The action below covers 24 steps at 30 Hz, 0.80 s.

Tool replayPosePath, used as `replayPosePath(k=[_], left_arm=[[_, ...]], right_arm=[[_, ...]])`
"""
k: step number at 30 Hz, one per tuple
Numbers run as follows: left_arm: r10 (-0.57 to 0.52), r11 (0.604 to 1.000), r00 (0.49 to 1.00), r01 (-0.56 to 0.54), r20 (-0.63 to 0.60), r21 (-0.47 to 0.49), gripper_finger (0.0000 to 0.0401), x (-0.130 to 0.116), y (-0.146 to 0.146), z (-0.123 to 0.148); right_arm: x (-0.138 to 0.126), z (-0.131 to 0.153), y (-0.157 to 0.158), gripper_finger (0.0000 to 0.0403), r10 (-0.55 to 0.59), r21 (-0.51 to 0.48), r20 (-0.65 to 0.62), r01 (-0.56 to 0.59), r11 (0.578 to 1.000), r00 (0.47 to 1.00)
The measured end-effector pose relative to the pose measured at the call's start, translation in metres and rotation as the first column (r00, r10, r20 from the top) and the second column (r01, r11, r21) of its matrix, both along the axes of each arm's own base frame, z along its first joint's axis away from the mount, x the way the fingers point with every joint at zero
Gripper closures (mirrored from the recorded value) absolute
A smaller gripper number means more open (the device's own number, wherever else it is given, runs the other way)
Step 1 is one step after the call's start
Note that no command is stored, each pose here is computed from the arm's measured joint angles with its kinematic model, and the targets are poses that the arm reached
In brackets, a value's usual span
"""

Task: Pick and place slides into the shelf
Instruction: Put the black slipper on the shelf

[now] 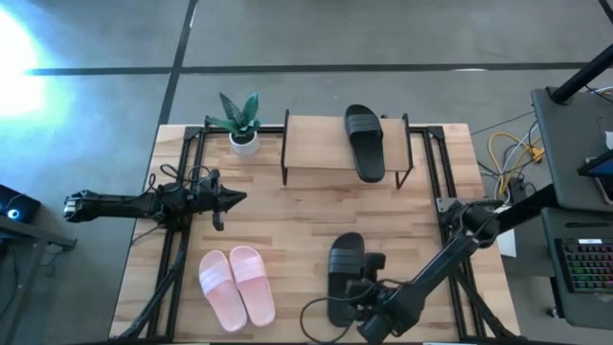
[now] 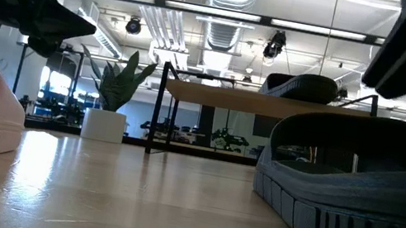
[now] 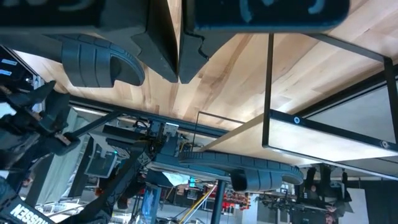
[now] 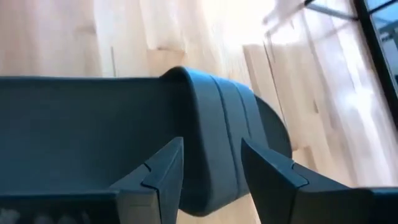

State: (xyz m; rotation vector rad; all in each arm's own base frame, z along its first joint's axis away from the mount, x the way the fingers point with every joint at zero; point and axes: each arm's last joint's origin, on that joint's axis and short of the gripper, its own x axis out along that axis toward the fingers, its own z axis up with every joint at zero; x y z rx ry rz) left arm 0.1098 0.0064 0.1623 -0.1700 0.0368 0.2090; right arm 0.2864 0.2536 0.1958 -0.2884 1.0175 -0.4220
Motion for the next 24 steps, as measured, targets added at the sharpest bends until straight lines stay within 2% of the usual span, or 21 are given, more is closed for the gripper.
replayPosePath(k=[4,11,24], left_arm=[[0.000,1.000,1.000,0.000,0.001,0.000,0.0401,0.000,0.000,0.000],[0.000,1.000,1.000,0.000,0.001,0.000,0.0401,0.000,0.000,0.000],[0.000,1.000,1.000,0.000,0.001,0.000,0.0401,0.000,0.000,0.000]], right_arm=[[0.005,-0.016,-0.003,0.0250,-0.020,-0.010,-0.060,0.020,1.000,0.998],[0.012,-0.027,-0.010,0.0250,-0.041,-0.044,-0.078,0.038,0.998,0.996],[0.017,-0.023,-0.016,0.0250,-0.078,-0.040,-0.050,0.076,0.996,0.996]])
